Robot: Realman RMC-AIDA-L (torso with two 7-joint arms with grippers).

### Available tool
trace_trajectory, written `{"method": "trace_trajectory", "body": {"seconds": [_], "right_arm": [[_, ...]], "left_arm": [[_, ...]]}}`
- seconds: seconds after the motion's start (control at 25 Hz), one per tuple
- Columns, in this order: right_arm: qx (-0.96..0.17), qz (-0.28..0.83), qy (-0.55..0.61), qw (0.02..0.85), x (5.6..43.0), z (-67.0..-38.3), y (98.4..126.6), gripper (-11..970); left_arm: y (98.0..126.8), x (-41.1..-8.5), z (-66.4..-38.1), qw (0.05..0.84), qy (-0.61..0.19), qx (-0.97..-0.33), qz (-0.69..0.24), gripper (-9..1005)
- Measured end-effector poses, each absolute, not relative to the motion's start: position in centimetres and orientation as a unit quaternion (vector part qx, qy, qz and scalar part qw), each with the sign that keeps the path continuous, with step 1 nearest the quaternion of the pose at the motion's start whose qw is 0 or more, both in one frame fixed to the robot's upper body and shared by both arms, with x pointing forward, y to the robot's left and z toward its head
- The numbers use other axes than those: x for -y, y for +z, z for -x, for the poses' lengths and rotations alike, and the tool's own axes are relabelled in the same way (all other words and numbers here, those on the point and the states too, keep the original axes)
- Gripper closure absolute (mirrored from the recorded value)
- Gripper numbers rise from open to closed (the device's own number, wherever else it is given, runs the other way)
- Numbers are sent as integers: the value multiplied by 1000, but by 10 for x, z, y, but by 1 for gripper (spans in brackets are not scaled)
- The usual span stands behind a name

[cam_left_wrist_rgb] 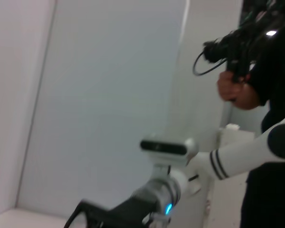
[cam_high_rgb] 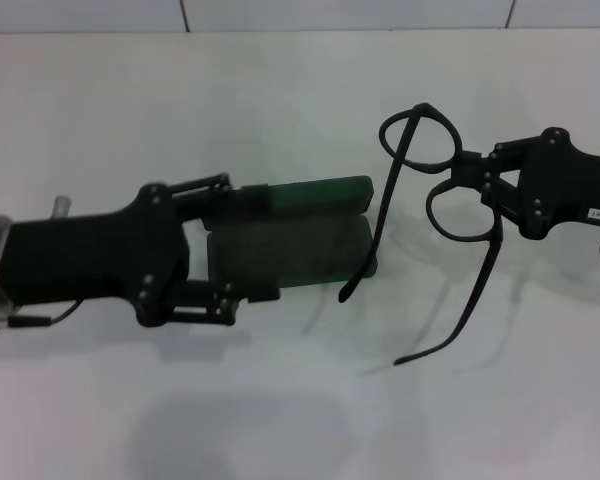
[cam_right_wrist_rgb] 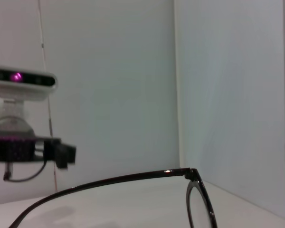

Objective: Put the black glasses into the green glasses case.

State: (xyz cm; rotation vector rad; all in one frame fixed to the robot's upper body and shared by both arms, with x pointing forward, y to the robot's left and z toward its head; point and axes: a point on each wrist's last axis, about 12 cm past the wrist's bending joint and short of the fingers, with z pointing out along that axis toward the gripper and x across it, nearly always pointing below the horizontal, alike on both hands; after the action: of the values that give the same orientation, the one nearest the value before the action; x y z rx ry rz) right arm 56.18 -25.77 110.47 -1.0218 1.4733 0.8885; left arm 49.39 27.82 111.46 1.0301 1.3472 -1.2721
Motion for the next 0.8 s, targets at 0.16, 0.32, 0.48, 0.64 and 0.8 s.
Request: {"method": "trace_trajectory", "body": {"seconds": [0.16, 0.32, 0.48, 0.64, 0.8], "right_arm": [[-619, 431, 376, 539, 254, -563, 1103, 909], [-617, 424, 389, 536, 247, -564, 1102, 909], [-615, 422, 396, 535, 242, -565, 1101, 909], [-611, 422, 400, 537, 241, -564, 1102, 909], [-601, 420, 411, 542, 240, -563, 1105, 909]], "left_arm": [[1123, -267, -502, 492, -532, -526, -446, 174], [1128, -256, -506, 523, -524, -484, -466, 184], [1129, -248, -508, 554, -512, -452, -476, 409], [1130, -244, -509, 580, -501, -433, -475, 609], [1133, -243, -510, 606, -506, -418, -450, 773]]}}
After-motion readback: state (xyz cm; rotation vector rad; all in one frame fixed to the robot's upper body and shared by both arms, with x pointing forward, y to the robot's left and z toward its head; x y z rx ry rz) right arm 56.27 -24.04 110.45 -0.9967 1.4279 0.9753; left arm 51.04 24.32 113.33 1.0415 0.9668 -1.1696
